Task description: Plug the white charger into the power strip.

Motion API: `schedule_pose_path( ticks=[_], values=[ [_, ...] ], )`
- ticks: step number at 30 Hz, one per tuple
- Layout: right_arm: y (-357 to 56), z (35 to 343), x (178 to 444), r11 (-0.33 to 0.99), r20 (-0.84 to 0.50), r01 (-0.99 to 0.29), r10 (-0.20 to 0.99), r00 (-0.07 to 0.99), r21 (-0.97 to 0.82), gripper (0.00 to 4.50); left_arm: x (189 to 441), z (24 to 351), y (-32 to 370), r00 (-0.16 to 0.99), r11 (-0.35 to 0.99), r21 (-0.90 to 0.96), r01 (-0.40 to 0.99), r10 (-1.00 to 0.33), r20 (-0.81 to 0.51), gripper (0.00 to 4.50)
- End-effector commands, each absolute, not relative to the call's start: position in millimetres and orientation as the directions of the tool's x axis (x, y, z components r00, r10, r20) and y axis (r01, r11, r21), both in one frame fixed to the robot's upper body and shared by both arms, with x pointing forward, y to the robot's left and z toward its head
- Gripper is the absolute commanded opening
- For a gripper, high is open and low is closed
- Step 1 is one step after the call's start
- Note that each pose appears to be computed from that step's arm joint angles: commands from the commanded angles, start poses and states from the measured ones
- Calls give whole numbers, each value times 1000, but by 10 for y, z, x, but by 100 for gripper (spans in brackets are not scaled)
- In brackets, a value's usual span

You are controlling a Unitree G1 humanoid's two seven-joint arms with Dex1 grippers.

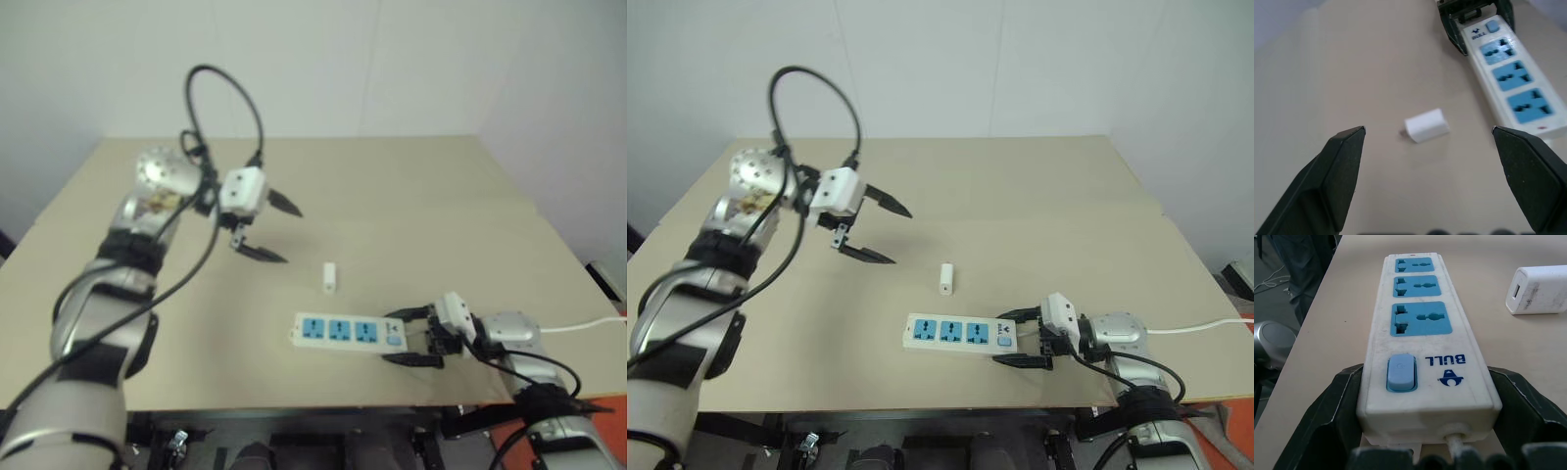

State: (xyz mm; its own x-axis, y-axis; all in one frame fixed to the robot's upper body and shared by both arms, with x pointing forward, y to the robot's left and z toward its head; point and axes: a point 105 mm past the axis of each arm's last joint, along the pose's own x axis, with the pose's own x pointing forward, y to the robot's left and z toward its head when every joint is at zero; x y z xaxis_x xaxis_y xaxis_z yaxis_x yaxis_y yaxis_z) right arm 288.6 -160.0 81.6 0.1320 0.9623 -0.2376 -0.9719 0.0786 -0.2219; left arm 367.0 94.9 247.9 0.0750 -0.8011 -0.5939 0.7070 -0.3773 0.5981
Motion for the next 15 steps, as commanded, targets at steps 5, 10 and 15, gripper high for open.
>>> schedule_pose_path(
  ticks=[5,10,15],
  values=[
    [-1549,781,2826,73,-259,-977,958,124,-200,344,3743,2640,648,89,-523,594,611,-701,-708,450],
    [-1522,732,2767,69,-267,-980,956,118,-187,344,3724,2600,481,85,-618,555,557,-623,-778,450],
    [-1491,744,2730,70,-262,-980,958,118,-186,344,3644,2486,349,57,-717,549,429,-585,-809,450]
  ],
)
